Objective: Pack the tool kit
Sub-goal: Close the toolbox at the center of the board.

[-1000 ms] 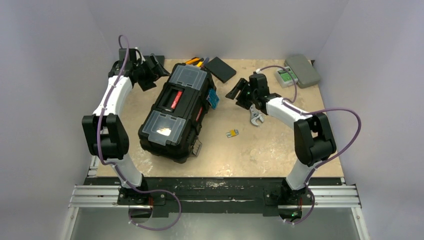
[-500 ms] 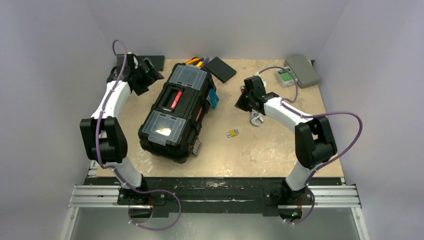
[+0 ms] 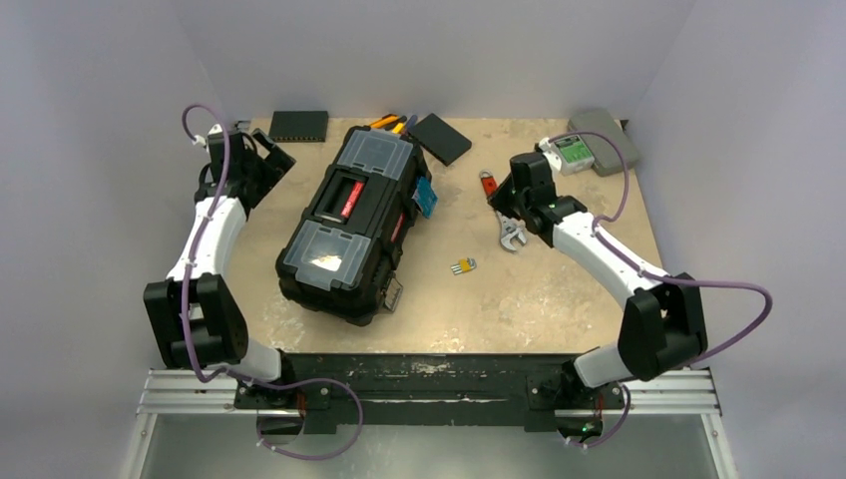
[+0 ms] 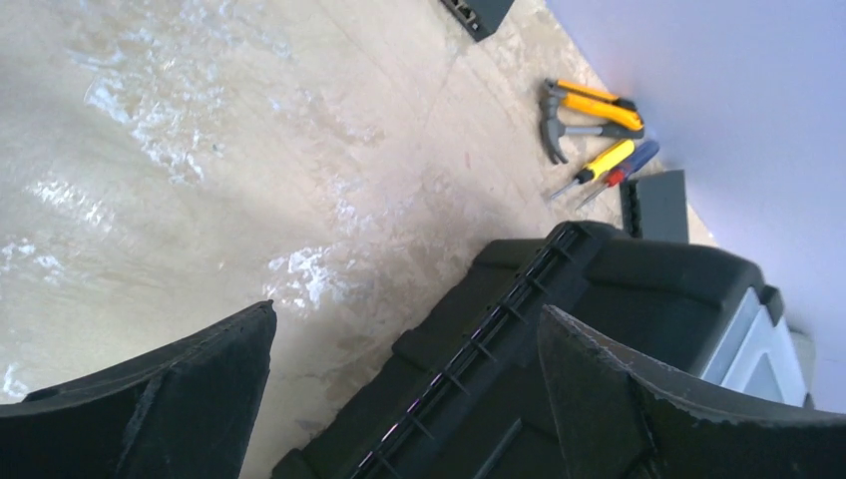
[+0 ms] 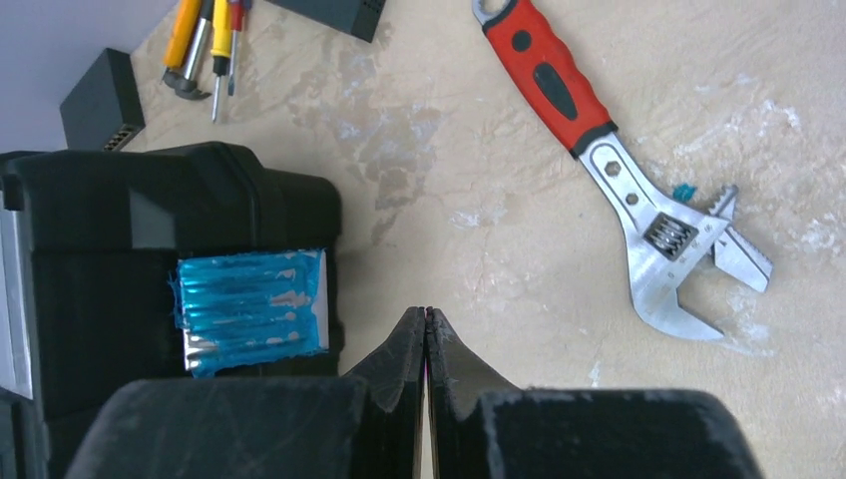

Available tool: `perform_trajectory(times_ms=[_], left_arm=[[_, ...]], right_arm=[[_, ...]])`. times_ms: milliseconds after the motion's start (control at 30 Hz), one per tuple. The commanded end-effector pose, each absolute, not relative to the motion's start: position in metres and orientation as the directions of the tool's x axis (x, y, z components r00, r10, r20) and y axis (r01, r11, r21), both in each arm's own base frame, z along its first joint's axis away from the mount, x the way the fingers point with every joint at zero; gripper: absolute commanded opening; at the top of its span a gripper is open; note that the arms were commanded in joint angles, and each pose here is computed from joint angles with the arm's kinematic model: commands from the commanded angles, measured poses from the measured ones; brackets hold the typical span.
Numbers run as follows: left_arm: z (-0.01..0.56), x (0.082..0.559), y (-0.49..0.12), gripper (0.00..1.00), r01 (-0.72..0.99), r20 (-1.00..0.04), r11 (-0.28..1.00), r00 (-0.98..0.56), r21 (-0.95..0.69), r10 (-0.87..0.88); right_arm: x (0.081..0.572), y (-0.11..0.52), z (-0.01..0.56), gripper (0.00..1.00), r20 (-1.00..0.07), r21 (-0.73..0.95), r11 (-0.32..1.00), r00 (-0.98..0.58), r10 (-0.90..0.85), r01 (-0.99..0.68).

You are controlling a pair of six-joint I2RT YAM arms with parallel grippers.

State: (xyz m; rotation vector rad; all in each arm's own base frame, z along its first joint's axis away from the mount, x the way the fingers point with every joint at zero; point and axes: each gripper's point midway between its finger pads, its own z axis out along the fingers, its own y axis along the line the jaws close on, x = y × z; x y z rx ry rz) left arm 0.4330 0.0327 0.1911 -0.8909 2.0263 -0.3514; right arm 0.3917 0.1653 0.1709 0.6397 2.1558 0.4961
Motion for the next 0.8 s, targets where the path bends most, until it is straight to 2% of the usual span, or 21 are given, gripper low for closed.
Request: perform_trajectory(times_ms=[0,100,300,367,500,767], left_arm=[[0.214,0.447,0.043,1.0,-0.421,-0.638,0.687,-0.275,-0.592,-0.719],[0.21,0.458,0.029,1.0,-0.349,-0.612,0.697,-0.332,-0.627,-0.717],[0.186,0.473,0.013,0.97,-0.341,-0.543,0.695,-0.446,-0.632,-0.712],[0.181,0.48,0.007,0.9,-0.31,-0.51,0.682,-0.481,-0.662,-0.713],[0.175,0.492,-0.01,0.82,-0.262,-0.447,0.647,-0.541,-0.716,-0.712],[0.157,0.494,-0.038,0.8,-0.228,-0.407,0.664,-0.637,-0.712,-0.655]], right_arm=[[0.403,0.172,0.183,0.0,-0.626,0.53,0.817,-0.546,0.557,0.225],[0.408,0.175,0.174,0.0,-0.629,0.46,0.844,-0.57,0.529,0.275],[0.411,0.191,0.157,0.0,-0.618,0.314,0.862,-0.604,0.504,0.398],[0.414,0.209,0.147,0.0,-0.589,0.29,0.871,-0.643,0.489,0.397],[0.417,0.238,0.137,0.0,-0.556,0.273,0.883,-0.686,0.469,0.382],[0.42,0.247,0.107,0.0,-0.505,0.232,0.876,-0.717,0.48,0.423]])
